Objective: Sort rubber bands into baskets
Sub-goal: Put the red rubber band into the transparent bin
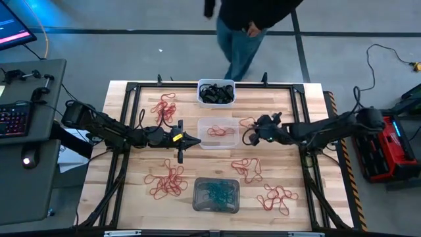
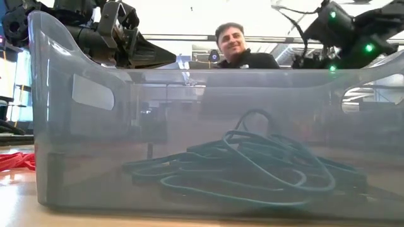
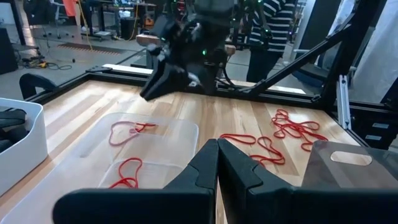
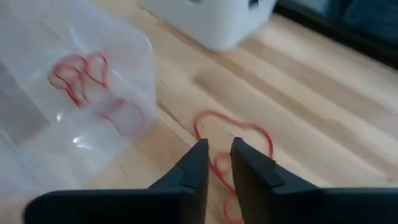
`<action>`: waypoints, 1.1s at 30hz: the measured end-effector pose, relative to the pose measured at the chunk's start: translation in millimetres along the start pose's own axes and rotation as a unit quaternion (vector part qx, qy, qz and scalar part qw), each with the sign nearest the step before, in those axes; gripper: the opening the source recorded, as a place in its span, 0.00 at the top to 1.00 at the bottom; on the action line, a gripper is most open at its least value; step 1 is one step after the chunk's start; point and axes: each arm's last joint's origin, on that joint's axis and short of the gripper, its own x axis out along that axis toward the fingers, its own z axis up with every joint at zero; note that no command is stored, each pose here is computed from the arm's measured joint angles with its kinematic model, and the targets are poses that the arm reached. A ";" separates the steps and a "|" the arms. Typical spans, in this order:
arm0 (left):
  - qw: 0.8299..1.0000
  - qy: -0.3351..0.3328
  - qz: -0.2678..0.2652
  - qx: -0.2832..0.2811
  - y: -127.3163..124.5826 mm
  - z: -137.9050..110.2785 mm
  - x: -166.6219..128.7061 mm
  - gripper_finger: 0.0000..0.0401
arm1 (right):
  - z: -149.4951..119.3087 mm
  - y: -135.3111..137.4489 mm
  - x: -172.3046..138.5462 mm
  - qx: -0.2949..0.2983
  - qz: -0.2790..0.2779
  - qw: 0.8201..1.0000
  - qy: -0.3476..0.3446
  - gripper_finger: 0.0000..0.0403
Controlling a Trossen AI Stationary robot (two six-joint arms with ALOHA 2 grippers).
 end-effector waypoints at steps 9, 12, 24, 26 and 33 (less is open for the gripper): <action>1.000 0.006 0.001 0.001 0.1 -1.1 0.0 1.00 | -18.3 -6.8 10.4 -0.025 -0.026 0.999 0.034 0.58; 1.000 0.006 0.001 0.002 0.1 -1.1 0.0 1.00 | -22.0 -7.9 16.9 -0.031 -0.038 0.998 0.048 0.55; 1.000 0.006 0.001 0.006 0.2 -1.2 0.0 1.00 | -32.5 -15.2 52.0 0.003 -0.034 0.992 0.118 0.61; 1.000 0.006 0.001 0.006 0.1 -1.2 0.0 1.00 | -31.8 -15.9 52.4 0.008 -0.029 0.992 0.121 0.67; 1.000 0.006 0.001 0.006 0.1 -1.1 0.0 1.00 | -17.4 -12.5 43.1 -0.019 0.009 0.992 0.125 0.98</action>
